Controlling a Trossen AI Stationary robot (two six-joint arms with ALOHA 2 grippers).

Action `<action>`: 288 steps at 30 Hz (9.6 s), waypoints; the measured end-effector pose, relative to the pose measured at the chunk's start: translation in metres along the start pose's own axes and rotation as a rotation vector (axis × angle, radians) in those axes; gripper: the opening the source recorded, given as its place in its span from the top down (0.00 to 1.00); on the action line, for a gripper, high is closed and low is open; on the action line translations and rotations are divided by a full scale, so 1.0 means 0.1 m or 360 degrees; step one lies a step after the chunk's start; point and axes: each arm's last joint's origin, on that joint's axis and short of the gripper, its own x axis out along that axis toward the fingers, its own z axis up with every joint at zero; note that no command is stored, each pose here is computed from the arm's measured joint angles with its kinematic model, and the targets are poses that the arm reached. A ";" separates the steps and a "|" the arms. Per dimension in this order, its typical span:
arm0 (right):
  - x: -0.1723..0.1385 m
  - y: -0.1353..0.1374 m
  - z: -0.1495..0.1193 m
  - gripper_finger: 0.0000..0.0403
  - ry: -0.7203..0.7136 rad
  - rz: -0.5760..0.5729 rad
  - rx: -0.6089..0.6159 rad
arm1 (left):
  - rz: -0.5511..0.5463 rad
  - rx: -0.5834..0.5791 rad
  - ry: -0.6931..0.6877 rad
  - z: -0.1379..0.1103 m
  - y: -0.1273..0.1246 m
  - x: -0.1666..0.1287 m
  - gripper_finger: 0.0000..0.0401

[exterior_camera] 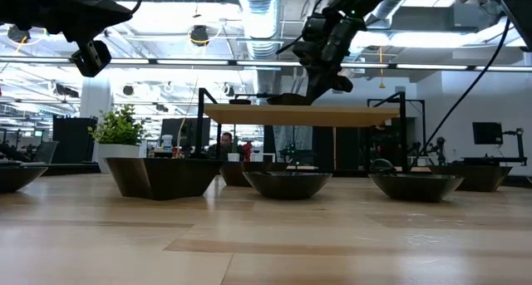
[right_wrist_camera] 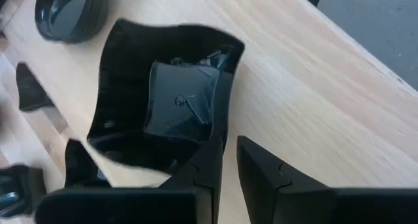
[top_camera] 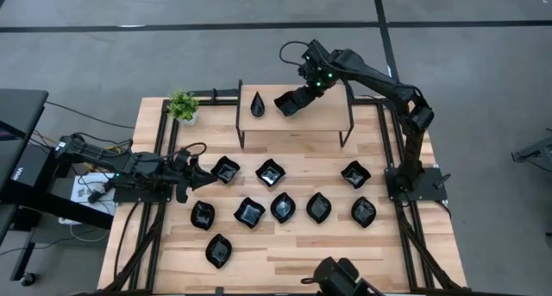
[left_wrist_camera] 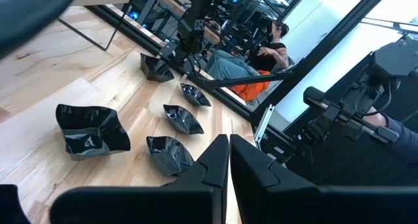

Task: Pick & Place Mini shaped plates
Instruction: Put the black distorted square plate on the shelf, then stack the black distorted square plate on top of the black distorted square plate on the shelf

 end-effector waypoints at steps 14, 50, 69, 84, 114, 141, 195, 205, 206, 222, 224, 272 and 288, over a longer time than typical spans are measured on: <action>-0.90 0.24 -0.15 0.90 0.0235 -0.0050 0.0026 | -0.0003 0.0000 0.0002 0.00 0.00 0.00 0.96; -0.33 0.36 -3.00 0.90 0.0391 -0.0544 0.0985 | -0.0007 0.0119 0.0000 0.00 0.00 0.00 0.96; -0.04 0.49 -2.98 0.80 0.0411 -0.0495 0.1072 | -0.0006 0.0119 -0.0001 0.00 0.00 0.00 0.96; -0.06 0.76 -3.31 0.80 0.0083 -0.0667 0.1483 | -0.0006 0.0123 -0.0001 0.00 0.00 0.00 0.96; 0.31 0.60 -3.55 0.80 -0.0158 -0.0671 0.1809 | -0.0007 0.0124 0.0000 0.00 0.00 0.00 0.96; 0.17 0.72 -3.51 0.80 -0.0068 -0.0672 0.1809 | -0.0011 0.0122 -0.0005 0.00 0.00 0.00 0.96; 0.09 0.34 -3.18 0.80 -0.0191 -0.0813 0.2253 | -0.0038 0.0109 -0.0046 0.03 -0.02 0.00 0.96; 0.11 0.29 -3.11 0.80 -0.0043 -0.0789 0.2224 | -0.0045 0.0107 -0.0055 0.03 -0.03 0.00 0.96; 0.11 0.28 -3.10 0.80 -0.0045 -0.0791 0.2233 | -0.0045 0.0107 -0.0055 0.03 -0.03 0.00 0.96; -0.04 0.55 -3.18 0.80 0.0116 -0.0693 0.2129 | -0.0048 0.0105 -0.0059 0.04 -0.03 0.00 0.96; -0.05 0.59 -3.21 0.80 0.0076 -0.0689 0.2183 | -0.0048 0.0105 -0.0060 0.04 -0.03 0.00 0.96; 0.47 0.59 -3.07 0.80 0.0035 -0.1016 0.2344 | -0.0098 0.0195 -0.0240 0.13 -0.08 -0.02 0.96; 0.48 0.69 -3.09 0.80 0.0051 -0.0889 0.2295 | -0.0110 0.0189 -0.0259 0.15 -0.09 -0.02 0.96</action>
